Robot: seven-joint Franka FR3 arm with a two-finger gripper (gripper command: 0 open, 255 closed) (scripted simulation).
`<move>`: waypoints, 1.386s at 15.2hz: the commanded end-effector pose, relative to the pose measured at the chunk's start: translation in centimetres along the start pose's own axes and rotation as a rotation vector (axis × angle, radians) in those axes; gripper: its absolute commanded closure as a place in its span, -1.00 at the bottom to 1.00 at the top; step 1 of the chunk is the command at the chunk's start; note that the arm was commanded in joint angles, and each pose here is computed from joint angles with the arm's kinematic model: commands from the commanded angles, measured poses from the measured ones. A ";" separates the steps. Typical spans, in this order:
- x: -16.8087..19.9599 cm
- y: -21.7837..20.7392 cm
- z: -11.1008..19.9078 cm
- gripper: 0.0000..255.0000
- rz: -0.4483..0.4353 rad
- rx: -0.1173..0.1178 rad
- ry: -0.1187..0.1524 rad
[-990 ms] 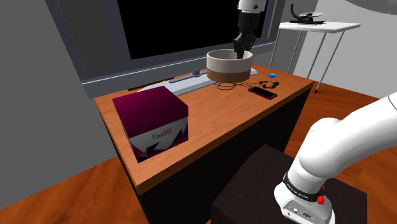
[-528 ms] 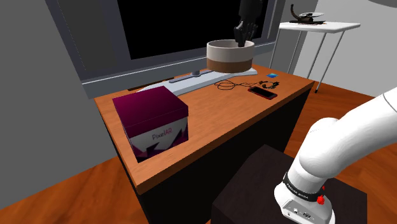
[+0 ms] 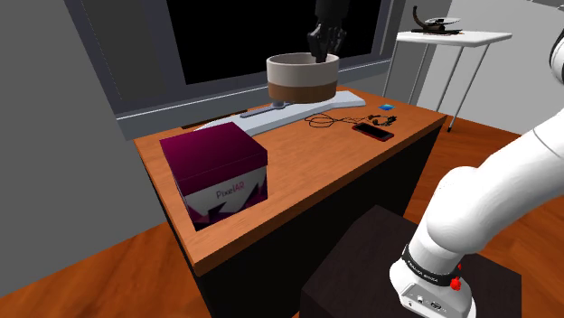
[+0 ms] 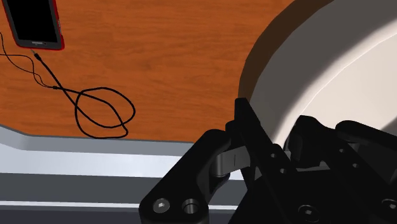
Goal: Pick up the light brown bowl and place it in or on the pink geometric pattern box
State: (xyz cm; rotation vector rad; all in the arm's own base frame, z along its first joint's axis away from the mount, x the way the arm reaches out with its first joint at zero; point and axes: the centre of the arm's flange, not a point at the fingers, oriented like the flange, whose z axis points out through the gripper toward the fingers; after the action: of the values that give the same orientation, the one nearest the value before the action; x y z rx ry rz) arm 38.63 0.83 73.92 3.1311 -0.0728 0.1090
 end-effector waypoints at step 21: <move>6.7 -23.9 0.8 1.00 0.001 0.001 0.001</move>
State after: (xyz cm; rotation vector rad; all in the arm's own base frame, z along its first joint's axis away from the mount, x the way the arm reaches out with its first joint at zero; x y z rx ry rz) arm 46.49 24.30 73.87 3.1310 -0.0739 0.1080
